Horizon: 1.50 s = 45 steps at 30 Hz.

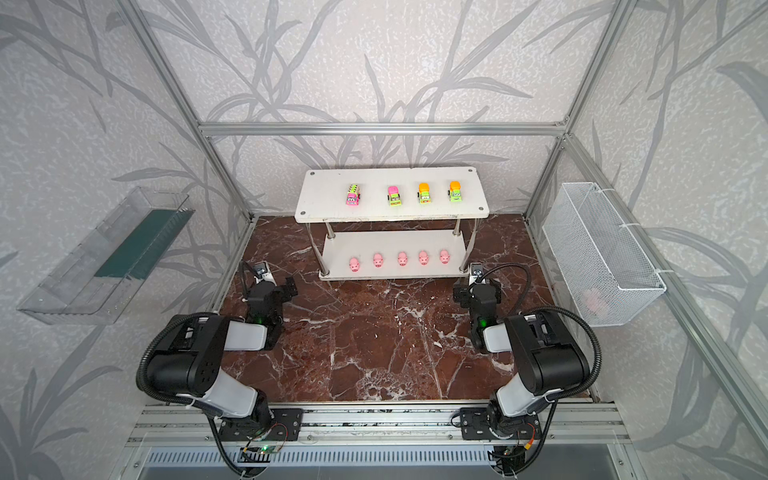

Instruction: Place and organize the plastic toys onto the shelf

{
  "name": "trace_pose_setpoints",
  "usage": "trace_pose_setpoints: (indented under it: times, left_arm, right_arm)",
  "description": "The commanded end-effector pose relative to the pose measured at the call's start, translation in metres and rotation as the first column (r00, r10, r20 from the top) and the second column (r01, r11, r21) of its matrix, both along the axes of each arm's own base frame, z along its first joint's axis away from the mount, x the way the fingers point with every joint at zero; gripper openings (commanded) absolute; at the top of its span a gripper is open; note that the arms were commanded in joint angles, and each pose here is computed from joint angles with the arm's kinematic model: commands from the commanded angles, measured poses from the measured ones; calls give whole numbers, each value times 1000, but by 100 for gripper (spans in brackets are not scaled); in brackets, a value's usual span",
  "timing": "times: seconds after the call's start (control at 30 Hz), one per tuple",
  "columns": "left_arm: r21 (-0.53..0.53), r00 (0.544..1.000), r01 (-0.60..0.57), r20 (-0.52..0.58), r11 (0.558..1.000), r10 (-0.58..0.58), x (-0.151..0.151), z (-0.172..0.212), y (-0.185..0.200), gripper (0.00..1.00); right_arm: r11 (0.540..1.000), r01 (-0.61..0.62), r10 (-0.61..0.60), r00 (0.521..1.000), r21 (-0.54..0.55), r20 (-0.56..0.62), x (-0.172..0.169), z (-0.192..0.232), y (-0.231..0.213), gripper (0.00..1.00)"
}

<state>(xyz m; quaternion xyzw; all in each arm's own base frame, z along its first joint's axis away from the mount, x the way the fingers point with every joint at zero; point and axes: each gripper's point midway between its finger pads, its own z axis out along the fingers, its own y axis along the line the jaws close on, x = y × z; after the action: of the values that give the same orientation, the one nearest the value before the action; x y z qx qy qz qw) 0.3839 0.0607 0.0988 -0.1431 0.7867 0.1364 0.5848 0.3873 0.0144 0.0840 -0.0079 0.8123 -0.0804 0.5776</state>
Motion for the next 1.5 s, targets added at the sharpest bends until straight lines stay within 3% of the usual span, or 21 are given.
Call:
trace_pose_setpoints:
  times: [0.0, 1.47]
  left_arm:
    - [17, 1000, -1, 6, 1000, 1, 1, 2, 2, 99]
    - [26, 1000, 3, 1, 1000, -3, 1, 1, 0, 99]
  right_arm:
    - [1000, -1, 1, 999, -2, 51, 7, 13, 1, 99]
    - [1000, -1, 1, 999, -1, 49, 7, 12, 1, 99]
